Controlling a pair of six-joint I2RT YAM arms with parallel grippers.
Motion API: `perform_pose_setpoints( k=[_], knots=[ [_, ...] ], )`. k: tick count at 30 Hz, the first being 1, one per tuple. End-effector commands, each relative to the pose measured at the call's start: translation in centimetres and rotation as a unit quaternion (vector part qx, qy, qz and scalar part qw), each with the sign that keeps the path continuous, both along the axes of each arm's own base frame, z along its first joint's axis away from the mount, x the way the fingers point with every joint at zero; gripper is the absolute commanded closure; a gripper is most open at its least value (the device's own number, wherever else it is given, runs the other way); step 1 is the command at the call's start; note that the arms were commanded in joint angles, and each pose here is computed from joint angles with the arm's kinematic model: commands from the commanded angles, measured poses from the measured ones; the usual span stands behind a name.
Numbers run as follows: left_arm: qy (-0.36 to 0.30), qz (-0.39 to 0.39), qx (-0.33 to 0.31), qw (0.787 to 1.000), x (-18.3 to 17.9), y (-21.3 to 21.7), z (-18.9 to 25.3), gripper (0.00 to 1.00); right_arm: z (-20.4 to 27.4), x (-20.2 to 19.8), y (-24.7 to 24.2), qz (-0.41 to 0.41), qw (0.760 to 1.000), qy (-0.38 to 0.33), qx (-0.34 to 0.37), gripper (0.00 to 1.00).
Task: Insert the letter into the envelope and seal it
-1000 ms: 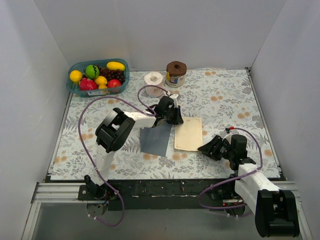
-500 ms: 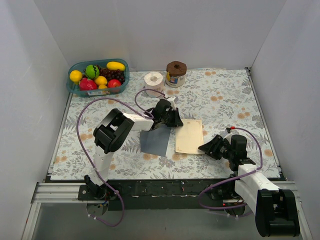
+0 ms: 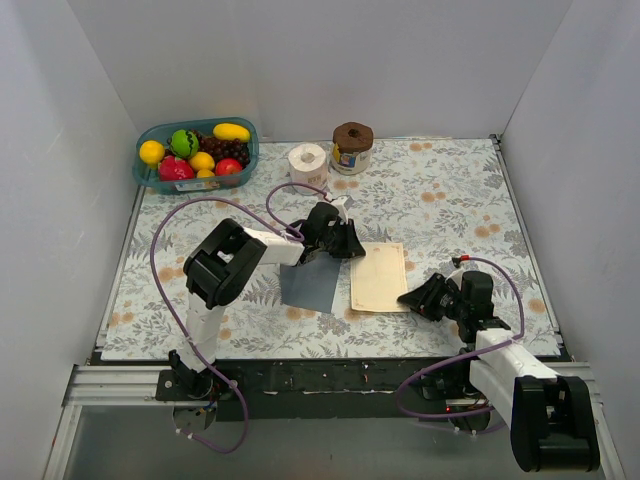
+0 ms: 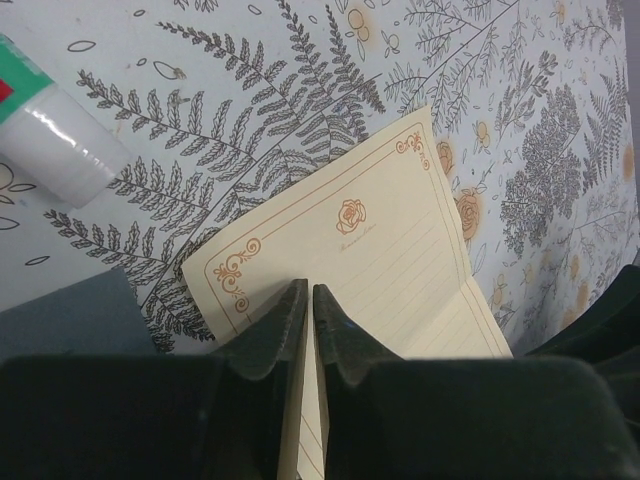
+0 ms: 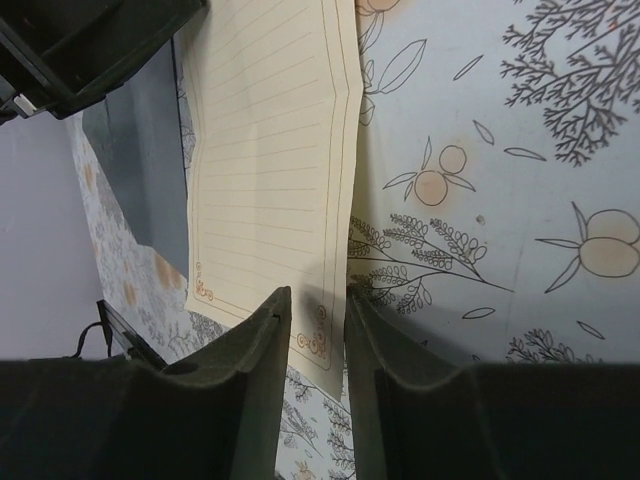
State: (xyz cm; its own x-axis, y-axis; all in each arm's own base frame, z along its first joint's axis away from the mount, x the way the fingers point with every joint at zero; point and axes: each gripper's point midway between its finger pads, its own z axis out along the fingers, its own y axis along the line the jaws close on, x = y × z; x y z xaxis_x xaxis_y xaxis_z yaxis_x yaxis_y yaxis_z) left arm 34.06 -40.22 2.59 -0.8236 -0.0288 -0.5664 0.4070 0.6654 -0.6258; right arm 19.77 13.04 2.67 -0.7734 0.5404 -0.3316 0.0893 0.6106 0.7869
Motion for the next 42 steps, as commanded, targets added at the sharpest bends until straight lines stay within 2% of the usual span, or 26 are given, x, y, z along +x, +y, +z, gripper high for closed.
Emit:
perform_pose_setpoints(
  k=[1, 6, 20, 34, 42],
  knots=[
    [0.054, 0.002, 0.054, 0.997, -2.6, 2.0, -3.1, 0.93, 0.3, -1.2, 1.0, 0.03, 0.999, 0.006, 0.03, 0.64],
    [0.056, 0.005, 0.056, 0.997, -2.6, 2.1, -3.3, 0.93, 0.9, -1.6, 1.4, 0.043, 0.998, 0.0, 0.042, 0.57],
    [0.072, -0.004, 0.063, 0.995, -4.6, 2.5, -4.7, 0.95, 4.3, -1.0, 2.7, 0.083, 0.991, -0.055, 0.084, 0.49],
    [0.09, -0.014, 0.073, 0.993, -6.7, 2.7, -6.3, 0.97, 7.9, 0.3, 3.1, 0.093, 0.985, -0.107, 0.096, 0.47],
    [0.088, -0.01, 0.066, 0.994, -7.0, 2.3, -5.6, 0.97, 9.2, 1.7, 2.9, 0.082, 0.985, -0.122, 0.091, 0.47]
  ],
)
